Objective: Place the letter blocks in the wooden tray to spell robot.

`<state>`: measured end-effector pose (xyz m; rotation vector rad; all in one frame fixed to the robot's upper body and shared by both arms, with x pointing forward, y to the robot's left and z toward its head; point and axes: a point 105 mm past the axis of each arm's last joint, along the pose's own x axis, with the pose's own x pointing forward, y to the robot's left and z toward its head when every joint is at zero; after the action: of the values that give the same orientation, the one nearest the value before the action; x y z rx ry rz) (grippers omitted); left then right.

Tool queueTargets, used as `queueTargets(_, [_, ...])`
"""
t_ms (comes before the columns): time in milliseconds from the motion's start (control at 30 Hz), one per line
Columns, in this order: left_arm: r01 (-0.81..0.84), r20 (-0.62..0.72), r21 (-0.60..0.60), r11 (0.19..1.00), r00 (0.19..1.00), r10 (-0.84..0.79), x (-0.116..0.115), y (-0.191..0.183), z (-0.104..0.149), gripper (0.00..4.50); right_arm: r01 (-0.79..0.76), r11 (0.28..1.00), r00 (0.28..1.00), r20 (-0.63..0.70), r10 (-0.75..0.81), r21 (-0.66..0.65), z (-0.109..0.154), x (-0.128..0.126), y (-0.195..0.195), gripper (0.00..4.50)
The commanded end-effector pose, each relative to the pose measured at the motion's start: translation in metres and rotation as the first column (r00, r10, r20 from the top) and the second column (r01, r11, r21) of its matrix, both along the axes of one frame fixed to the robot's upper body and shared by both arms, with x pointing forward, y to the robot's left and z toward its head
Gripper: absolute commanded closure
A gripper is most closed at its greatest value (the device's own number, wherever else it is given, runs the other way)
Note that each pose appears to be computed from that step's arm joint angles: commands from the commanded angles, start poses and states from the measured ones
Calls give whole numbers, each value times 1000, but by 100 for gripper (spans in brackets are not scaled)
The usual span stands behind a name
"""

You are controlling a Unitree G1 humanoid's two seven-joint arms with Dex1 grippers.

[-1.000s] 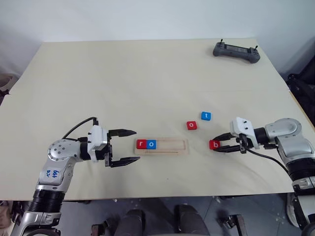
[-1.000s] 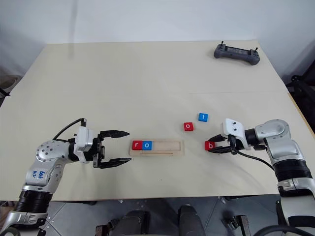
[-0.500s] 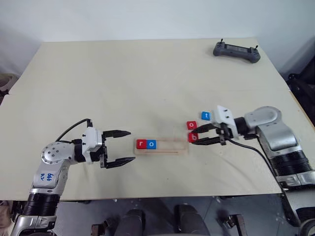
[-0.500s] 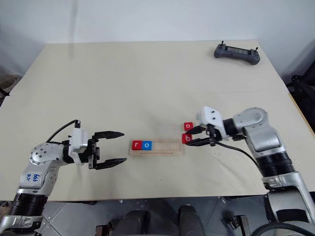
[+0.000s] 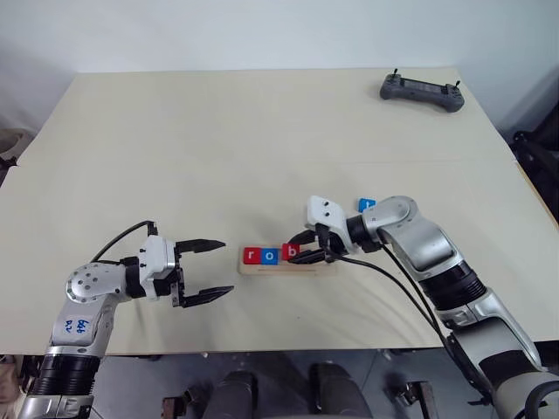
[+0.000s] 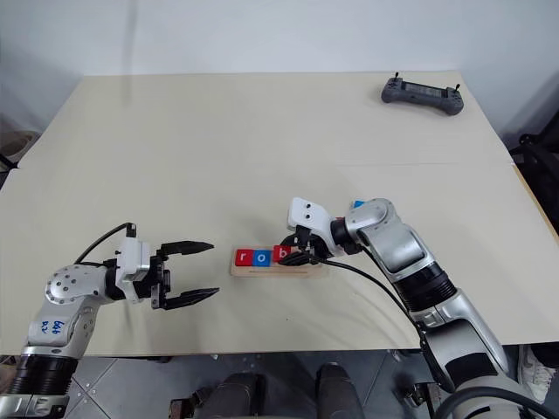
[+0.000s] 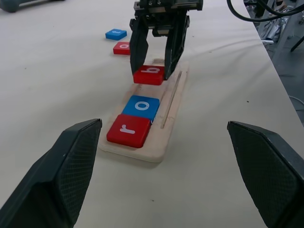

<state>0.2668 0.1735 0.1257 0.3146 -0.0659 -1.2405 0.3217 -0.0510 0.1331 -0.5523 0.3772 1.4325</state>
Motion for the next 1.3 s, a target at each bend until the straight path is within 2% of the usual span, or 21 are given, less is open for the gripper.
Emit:
queueTargets(33, [0,49,-1,1000,999,0,-2,0,9,0,-30,999,999,35,31,-21,3,-5,7,304])
queueTargets(833, [-6,53,-1,1000,999,6,-1,0,10,0,5,1000,999,49,-4,-15,6,5,9,304])
queueTargets(1067, [-4,55,-3,1000,998,4,0,-1,10,0,-3,1000,998,57,2,18,15,3,11,61])
queueTargets(1133, [-3,53,-3,1000,999,3,0,-2,10,0,-32,999,998,57,30,30,20,-3,9,4])
queueTargets(1300, [-1,51,-6,1000,999,1,0,-2,10,0,-67,996,996,71,63,58,28,-13,2,4])
